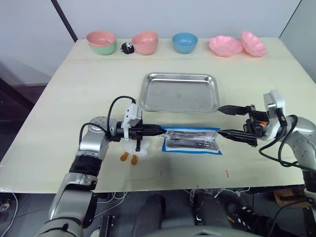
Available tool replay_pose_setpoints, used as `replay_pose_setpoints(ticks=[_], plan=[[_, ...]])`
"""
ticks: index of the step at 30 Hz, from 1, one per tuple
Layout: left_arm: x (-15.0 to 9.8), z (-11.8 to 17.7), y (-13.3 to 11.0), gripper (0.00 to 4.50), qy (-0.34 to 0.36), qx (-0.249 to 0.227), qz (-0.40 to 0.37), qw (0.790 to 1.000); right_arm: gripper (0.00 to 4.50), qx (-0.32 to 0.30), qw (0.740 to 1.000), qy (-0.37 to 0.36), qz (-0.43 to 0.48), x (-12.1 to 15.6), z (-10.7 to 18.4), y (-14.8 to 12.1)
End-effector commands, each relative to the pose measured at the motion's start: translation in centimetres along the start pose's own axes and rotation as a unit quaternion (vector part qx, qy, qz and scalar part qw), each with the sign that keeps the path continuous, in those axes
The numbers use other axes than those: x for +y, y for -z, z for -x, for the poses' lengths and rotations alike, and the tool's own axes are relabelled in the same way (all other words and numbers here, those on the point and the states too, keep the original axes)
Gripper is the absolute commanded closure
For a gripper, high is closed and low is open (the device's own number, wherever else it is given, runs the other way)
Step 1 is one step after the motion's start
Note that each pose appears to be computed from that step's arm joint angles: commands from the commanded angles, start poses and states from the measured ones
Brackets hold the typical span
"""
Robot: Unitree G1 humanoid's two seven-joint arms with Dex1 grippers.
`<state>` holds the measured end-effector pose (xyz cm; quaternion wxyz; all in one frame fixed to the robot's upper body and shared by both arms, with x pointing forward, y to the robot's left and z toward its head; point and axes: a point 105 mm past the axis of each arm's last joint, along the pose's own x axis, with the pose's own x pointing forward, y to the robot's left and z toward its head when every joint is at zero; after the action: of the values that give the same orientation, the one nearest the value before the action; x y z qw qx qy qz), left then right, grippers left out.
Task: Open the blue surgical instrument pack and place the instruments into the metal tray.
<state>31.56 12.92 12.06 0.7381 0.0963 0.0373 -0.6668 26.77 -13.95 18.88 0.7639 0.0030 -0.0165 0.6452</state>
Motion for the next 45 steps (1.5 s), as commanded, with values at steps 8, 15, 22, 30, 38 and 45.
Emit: replay_pose_setpoints(ticks=[8, 15, 22, 30, 38, 45], plan=[[0.6, 0.1, -0.1, 4.50, 0.000, 0.009, -0.007, 1.000, 4.44, 0.047, 0.999, -0.010, 0.004, 1.4, -0.7, 3.4], [0.8, 0.0, -0.2, 4.50, -0.001, 0.010, -0.006, 1.000, 4.44, 0.107, 0.994, 0.004, 0.002, 1.4, -0.5, 7.3], [0.8, -0.1, -0.2, 4.50, -0.003, 0.008, -0.001, 1.000, 4.44, 0.136, 0.991, -0.009, -0.014, 2.7, -0.4, 9.7], [1.4, -0.1, -0.1, 4.50, -0.031, -0.001, 0.025, 0.999, 4.44, 0.188, 0.982, -0.020, -0.013, 3.7, 0.1, 12.5], [3.2, -0.3, 1.7, 4.50, -0.091, 0.043, 0.061, 0.993, 4.44, 0.200, 0.980, -0.011, 0.000, 3.5, 0.4, 13.3], [4.0, -1.0, 3.8, 4.50, -0.103, 0.104, 0.102, 0.984, 4.44, 0.199, 0.980, -0.009, 0.002, 3.4, 0.2, 13.4]])
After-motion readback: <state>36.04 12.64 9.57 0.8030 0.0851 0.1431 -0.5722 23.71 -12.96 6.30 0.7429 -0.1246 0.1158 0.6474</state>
